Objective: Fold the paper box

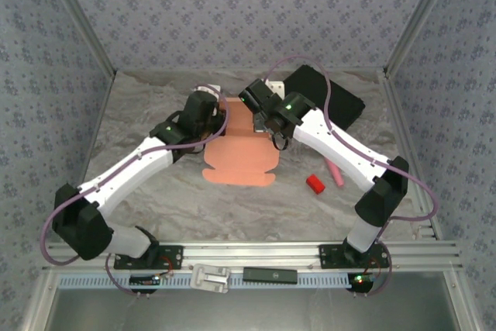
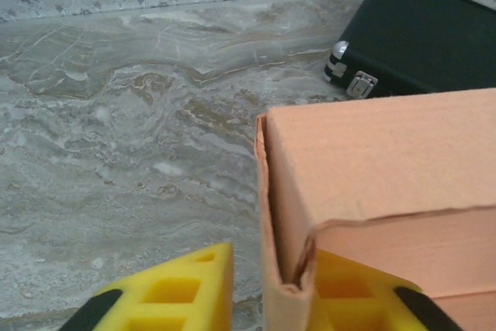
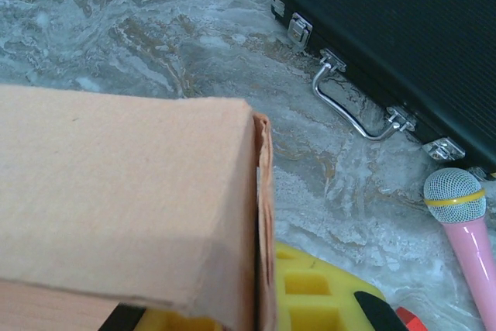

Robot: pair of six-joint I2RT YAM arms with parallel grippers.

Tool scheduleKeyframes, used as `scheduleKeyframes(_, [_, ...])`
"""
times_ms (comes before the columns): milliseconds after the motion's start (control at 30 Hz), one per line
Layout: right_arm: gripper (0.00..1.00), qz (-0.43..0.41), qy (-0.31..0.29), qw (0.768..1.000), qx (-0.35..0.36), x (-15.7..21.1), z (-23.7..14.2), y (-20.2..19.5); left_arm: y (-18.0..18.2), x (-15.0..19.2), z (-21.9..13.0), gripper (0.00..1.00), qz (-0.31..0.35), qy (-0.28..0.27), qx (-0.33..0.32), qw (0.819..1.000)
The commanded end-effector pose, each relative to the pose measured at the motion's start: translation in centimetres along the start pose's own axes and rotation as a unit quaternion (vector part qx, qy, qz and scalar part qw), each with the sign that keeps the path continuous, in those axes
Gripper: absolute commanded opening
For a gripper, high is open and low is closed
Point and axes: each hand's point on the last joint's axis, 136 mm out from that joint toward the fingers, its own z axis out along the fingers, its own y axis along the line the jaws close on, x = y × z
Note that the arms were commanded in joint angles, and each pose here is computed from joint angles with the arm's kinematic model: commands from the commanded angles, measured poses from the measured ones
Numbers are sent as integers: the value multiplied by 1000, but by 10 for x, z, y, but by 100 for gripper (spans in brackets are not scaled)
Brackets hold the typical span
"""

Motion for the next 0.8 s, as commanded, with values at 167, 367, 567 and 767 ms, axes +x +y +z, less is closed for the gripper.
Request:
scheduleKeyframes(167, [0,3,-7,1000,-10,-6,-10,3,4,-20,-5,2,8,-52,-42,998])
scheduleKeyframes(367, [0,1,-3,1000,-4,-1,-5,5,12,-15,-8,0,1,-59,-112,992])
scheduleKeyframes(567, [0,0,-8,1000,-9,-1,-7,12,21,-12,-18,0,2,-75,-228,971])
scheduleKeyframes(767, [0,1,-8,1000,-12,0,-9,13,25,-11,-21,0,-8,-87,-263,961])
